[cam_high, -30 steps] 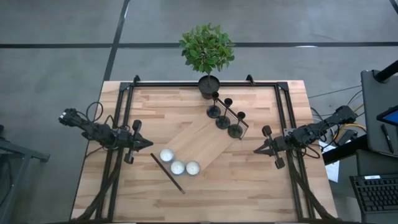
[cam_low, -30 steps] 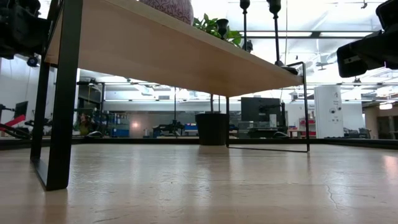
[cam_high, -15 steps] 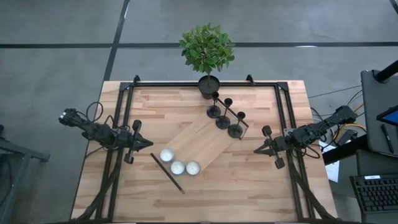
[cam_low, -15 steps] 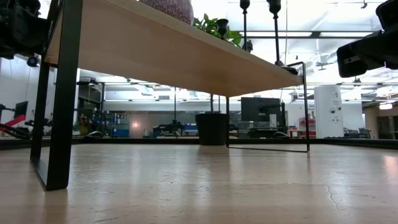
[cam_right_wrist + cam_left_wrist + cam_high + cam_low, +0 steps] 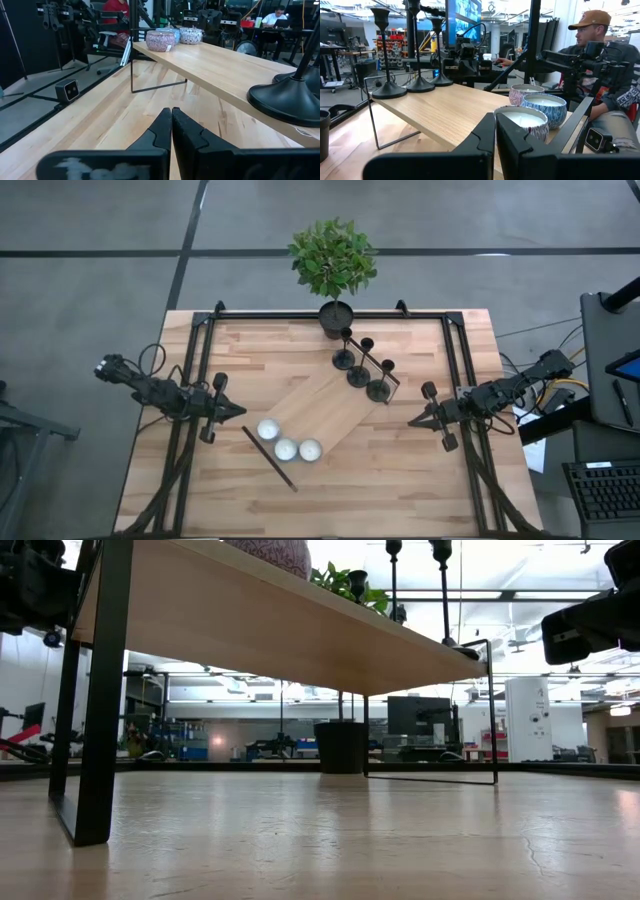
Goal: Pick & Place candle stick holders
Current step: Return to Home Position
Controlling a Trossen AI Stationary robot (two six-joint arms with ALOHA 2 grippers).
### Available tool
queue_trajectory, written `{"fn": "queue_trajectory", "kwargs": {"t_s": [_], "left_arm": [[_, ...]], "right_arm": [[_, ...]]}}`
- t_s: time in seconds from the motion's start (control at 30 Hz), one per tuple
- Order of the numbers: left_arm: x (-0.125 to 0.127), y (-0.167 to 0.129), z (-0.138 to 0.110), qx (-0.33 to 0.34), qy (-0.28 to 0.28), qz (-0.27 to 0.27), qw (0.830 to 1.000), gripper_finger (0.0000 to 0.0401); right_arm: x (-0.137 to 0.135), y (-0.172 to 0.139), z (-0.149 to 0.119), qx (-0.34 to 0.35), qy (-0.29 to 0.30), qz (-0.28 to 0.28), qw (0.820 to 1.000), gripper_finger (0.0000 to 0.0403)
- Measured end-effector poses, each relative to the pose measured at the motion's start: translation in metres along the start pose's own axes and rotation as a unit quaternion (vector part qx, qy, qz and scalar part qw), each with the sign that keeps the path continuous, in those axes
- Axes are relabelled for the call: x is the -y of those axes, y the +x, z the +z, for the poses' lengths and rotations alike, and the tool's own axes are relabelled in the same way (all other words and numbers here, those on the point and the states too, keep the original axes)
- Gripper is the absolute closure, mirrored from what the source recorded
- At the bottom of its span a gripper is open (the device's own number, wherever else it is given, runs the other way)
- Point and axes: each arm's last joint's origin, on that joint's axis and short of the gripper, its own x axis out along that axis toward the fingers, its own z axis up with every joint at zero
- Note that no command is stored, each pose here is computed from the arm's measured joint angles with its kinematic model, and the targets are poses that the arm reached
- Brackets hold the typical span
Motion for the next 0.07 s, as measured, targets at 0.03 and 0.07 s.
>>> {"fn": "queue_trajectory", "kwargs": {"t_s": [0.03,0.07], "left_arm": [[0.0,0.0,0.0,0.0,0.0,0.0,1.0,0.0387],[0.0,0.0,0.0,0.0,0.0,0.0,1.0,0.0387]], "right_arm": [[0.0,0.0,0.0,0.0,0.0,0.0,1.0,0.0394],[0.0,0.0,0.0,0.0,0.0,0.0,1.0,0.0394]]}}
